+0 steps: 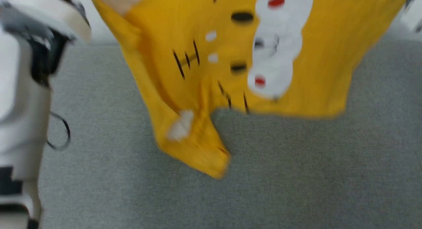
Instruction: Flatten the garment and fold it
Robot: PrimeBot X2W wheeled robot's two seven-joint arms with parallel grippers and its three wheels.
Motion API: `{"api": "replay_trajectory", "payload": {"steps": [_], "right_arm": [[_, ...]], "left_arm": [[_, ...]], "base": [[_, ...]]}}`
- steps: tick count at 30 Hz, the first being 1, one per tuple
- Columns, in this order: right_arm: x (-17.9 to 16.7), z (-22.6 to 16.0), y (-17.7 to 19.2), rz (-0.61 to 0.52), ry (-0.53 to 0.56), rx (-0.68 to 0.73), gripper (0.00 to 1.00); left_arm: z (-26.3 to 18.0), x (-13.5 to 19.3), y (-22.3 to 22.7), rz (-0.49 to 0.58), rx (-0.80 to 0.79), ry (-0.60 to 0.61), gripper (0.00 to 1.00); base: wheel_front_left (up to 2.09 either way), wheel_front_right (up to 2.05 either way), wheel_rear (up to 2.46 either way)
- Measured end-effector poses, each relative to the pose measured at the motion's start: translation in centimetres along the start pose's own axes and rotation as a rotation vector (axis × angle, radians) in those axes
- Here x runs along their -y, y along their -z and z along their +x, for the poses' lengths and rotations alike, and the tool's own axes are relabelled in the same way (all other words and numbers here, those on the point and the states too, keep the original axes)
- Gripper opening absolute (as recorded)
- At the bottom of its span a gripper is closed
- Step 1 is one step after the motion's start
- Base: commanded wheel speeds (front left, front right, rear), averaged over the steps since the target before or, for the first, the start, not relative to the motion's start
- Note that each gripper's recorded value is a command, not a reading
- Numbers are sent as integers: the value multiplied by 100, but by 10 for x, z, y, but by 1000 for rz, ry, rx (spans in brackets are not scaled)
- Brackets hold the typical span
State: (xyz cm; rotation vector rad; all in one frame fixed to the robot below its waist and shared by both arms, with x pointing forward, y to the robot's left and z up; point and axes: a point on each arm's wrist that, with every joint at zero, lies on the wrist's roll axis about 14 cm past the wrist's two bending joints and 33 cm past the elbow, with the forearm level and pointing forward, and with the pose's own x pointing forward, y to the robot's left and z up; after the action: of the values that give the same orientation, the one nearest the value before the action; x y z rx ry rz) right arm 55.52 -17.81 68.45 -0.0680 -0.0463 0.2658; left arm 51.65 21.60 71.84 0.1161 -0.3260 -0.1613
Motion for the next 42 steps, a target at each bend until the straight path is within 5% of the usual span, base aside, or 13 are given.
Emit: {"api": "replay_trajectory", "payload": {"steps": [5, 10, 15, 21, 31, 42], "right_arm": [[28, 23, -59, -66, 80, 213, 0], [54, 41, -72, -95, 139, 291, 0], [65, 64, -32, -81, 154, 237, 0], [53, 90, 58, -29, 119, 58, 0], [-2, 70, 177, 52, -8, -176, 0], [-45, -51, 222, 123, -130, -294, 0]], "left_arm": [[60, -11, -41, 63, 156, -18, 0], [106, -8, -47, 67, 219, -19, 0], [133, 0, -1, 44, 154, -4, 0], [137, 5, 96, -21, -21, -12, 0], [56, 20, 235, -162, -344, -51, 0], [-118, 41, 267, -305, -536, -105, 0]], "base": [[0, 0, 0], [0, 0, 0], [0, 0, 0], [0, 0, 0], [0, 0, 0], [0, 0, 0]]}}
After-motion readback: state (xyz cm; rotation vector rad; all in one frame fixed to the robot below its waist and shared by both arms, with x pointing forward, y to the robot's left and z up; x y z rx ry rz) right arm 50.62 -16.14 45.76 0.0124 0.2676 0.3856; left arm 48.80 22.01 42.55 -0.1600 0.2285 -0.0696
